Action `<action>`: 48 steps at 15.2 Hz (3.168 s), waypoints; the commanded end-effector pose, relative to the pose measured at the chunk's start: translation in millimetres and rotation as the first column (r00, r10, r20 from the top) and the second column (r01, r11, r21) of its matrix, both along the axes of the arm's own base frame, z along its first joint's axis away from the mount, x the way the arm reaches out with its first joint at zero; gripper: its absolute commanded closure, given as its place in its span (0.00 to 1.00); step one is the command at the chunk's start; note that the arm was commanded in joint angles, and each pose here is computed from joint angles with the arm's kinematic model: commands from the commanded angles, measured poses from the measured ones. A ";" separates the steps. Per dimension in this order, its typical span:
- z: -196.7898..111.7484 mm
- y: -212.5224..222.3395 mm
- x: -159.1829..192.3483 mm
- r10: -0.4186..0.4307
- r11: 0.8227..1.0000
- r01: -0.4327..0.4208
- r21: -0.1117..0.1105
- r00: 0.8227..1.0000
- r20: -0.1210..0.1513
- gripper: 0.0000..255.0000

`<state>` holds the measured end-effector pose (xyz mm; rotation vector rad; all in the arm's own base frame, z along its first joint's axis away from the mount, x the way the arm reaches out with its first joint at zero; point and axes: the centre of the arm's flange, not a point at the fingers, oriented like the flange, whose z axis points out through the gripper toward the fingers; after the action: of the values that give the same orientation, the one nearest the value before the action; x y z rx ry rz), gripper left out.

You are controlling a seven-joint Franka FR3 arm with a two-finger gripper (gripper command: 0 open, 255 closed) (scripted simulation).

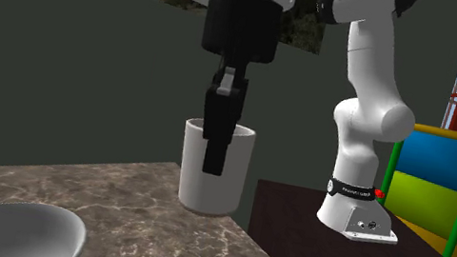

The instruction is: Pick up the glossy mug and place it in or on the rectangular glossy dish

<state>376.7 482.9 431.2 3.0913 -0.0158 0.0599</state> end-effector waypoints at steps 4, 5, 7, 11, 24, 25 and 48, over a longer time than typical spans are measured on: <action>8.0 55.5 -37.5 -0.002 1.000 0.002 0.000 1.000 0.001 1.00; 9.4 66.4 -44.8 -0.002 1.000 0.002 0.000 1.000 0.001 1.00; 12.1 88.1 -59.6 -0.002 1.000 0.002 0.000 1.000 0.001 1.00; 17.6 131.6 -89.0 -0.002 1.000 0.002 0.000 1.000 0.001 1.00; -45.4 134.3 -90.8 -0.002 1.000 0.002 0.000 1.000 0.001 1.00; -50.7 134.3 -90.8 -0.002 1.000 0.002 0.000 1.000 0.001 1.00; -27.2 136.8 -92.8 -0.002 1.000 0.002 0.000 1.000 0.001 0.00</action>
<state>285.1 619.8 398.2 3.0918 -0.0188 0.0622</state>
